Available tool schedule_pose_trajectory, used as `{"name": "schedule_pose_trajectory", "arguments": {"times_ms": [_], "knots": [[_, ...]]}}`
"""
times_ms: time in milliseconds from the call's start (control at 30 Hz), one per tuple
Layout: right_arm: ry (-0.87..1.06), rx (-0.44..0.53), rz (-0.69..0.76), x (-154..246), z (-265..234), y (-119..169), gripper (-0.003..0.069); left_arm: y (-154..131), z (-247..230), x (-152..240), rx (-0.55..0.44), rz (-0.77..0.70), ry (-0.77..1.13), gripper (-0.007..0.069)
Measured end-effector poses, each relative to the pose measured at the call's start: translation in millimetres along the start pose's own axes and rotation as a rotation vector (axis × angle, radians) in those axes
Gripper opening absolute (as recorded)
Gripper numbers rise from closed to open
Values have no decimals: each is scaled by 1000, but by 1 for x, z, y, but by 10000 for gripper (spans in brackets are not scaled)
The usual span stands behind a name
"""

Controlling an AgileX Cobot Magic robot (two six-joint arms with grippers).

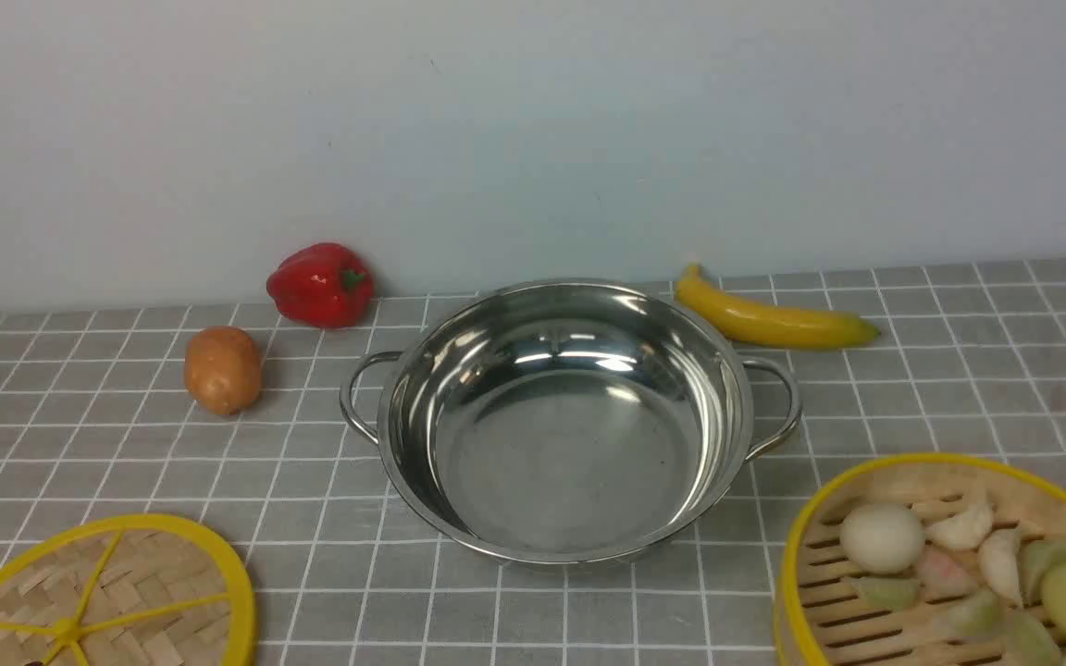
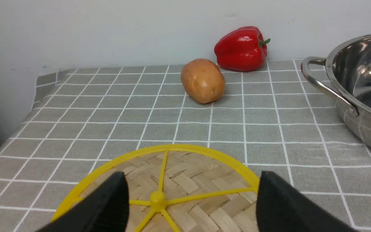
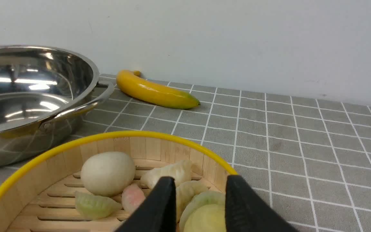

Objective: Place the steamer in the pot on the grey tablecloth, and put the lid on the steamer.
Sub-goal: 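Reach for and grasp the rim of the bamboo steamer holding the buns with the right gripper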

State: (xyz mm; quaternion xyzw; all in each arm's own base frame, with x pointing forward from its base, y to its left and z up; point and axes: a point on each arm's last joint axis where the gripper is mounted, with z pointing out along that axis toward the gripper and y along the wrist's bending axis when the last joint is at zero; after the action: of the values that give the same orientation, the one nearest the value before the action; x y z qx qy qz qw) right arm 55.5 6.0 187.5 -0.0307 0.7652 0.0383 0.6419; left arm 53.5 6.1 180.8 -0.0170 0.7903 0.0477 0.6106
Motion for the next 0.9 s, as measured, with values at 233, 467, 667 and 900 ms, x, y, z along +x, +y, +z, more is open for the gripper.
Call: {"name": "schedule_pose_trajectory", "arguments": {"times_ms": [233,467,667,900], "knots": [[0,0,0,0,0,0,243,0,0,0,0,0,0,492],[0,0,0,0,0,0,243,0,0,0,0,0,0,492],[-1,-2,12,0,0,0,243,0,0,0,0,0,0,492],[-149,-30,182,-32,-8,2,243,0,0,0,0,0,0,492]]}}
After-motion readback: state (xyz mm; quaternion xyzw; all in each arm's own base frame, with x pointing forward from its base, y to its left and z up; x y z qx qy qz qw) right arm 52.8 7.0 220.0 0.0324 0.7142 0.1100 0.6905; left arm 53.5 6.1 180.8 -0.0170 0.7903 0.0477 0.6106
